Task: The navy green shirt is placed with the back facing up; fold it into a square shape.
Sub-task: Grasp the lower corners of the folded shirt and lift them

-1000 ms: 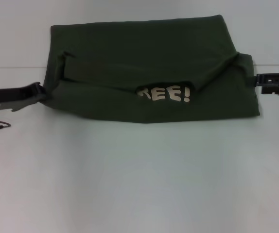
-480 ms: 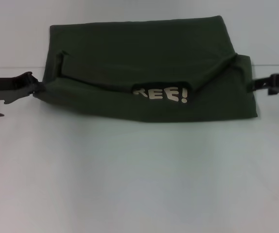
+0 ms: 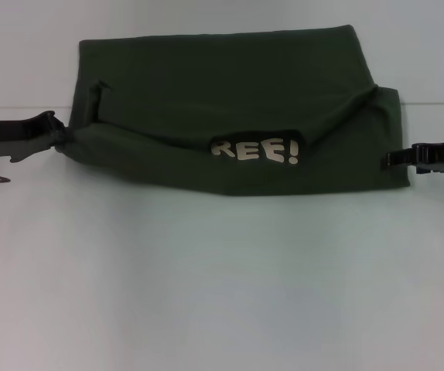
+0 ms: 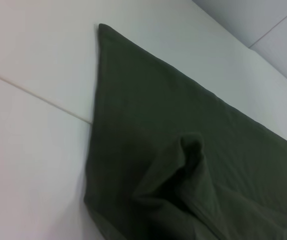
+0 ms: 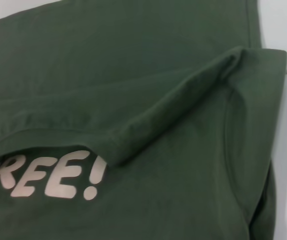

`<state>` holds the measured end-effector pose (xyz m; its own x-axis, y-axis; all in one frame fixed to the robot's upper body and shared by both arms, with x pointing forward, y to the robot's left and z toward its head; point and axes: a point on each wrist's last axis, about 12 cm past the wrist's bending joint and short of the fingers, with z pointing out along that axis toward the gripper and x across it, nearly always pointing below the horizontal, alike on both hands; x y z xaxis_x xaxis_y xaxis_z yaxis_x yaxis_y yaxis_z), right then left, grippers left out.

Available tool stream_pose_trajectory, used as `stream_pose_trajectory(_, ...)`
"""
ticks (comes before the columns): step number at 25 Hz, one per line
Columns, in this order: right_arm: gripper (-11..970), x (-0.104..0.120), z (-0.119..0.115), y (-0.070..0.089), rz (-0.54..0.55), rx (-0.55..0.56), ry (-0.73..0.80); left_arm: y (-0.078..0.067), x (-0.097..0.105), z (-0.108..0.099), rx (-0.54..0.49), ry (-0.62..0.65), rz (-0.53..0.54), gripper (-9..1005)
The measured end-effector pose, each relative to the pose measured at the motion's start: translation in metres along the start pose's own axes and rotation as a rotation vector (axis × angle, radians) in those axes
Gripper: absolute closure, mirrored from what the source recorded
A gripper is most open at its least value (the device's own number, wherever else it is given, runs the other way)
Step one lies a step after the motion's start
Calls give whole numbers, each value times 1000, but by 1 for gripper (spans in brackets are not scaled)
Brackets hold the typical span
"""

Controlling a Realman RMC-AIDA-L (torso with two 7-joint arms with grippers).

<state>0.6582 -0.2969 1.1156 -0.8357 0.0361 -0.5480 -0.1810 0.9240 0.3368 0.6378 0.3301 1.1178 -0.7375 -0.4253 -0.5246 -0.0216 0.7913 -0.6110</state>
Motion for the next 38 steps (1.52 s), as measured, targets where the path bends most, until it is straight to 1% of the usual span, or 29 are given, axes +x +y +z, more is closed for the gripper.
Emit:
stream_pose_trajectory(5,149,4,7,2,7,16,-15,-1,1,1,3,0,-1,996)
stream_pose_trajectory(9,149,5,14,8,-18,24,-18,-1,1,1,3,1,-1,996)
stream_pose_trajectory(13,150,5,20,12,-27,40,-14,0,2,1,2,1,-3,996)
stream_pose_trajectory(18,224,6,25,15,-32,53,-1,0,2,1,1,-5,-4,995)
stream_pose_trajectory(26,299,3,23,15,-21,54,-12,2,2,1,-3,-8,-6,996)
stream_pose_trajectory(32,523,3,23,15,-20,56,-14,2,2,0,-4,-9,-6,995)
stream_pose_trajectory(38,771,3,22,14,-19,56,-14,1,3,1,1,-1,-3,995)
